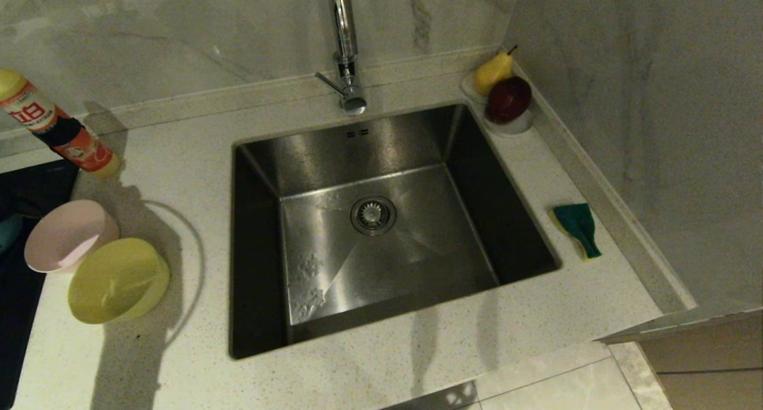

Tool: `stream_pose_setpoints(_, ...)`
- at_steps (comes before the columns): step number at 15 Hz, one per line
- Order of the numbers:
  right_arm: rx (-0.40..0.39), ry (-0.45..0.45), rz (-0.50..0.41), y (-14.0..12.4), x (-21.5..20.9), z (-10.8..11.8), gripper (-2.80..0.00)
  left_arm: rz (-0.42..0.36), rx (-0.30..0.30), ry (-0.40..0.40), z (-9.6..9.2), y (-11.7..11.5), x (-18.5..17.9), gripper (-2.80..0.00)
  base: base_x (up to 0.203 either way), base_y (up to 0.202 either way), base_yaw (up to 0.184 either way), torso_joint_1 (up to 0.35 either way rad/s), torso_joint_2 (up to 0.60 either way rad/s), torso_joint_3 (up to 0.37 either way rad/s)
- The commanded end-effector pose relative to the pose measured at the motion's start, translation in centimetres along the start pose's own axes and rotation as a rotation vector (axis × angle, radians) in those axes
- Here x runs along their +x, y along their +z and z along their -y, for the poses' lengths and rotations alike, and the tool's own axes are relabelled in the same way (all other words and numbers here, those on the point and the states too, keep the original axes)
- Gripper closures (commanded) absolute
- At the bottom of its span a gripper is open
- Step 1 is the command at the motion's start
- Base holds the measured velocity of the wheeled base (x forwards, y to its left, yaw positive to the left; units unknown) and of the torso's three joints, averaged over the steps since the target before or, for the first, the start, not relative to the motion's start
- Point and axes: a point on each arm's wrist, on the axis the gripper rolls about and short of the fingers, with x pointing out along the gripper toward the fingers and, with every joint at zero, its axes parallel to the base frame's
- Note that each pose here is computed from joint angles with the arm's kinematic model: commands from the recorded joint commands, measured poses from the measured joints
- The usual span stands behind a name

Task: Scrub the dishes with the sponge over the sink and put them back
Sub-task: Place the bowl on the bowl

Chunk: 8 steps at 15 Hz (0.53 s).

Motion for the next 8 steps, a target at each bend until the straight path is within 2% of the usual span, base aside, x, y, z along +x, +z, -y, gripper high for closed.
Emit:
stream_pose_setpoints(1,-0.001,0.001,-0.001,0.0,0.0,0.0,0.0,-0.054,-0.053,0.014,-1.7,0.4,2.0,-2.8,0.0,0.0,0.0,0.0,0.0,0.0)
stream_pose_setpoints(3,-0.001,-0.001,-0.001,0.0,0.0,0.0,0.0,-0.084,-0.095,0.005,-2.6,0.6,2.9,-2.8,0.0,0.0,0.0,0.0,0.0,0.0)
stream_pose_setpoints(5,-0.001,0.001,-0.001,0.0,0.0,0.0,0.0,-0.102,-0.105,0.0,-2.8,0.4,3.2,-2.8,0.0,0.0,0.0,0.0,0.0,0.0)
stream_pose_setpoints(8,-0.001,0.001,-0.001,0.0,0.0,0.0,0.0,-0.155,-0.131,-0.05,-3.0,-0.2,3.6,-2.8,0.0,0.0,0.0,0.0,0.0,0.0)
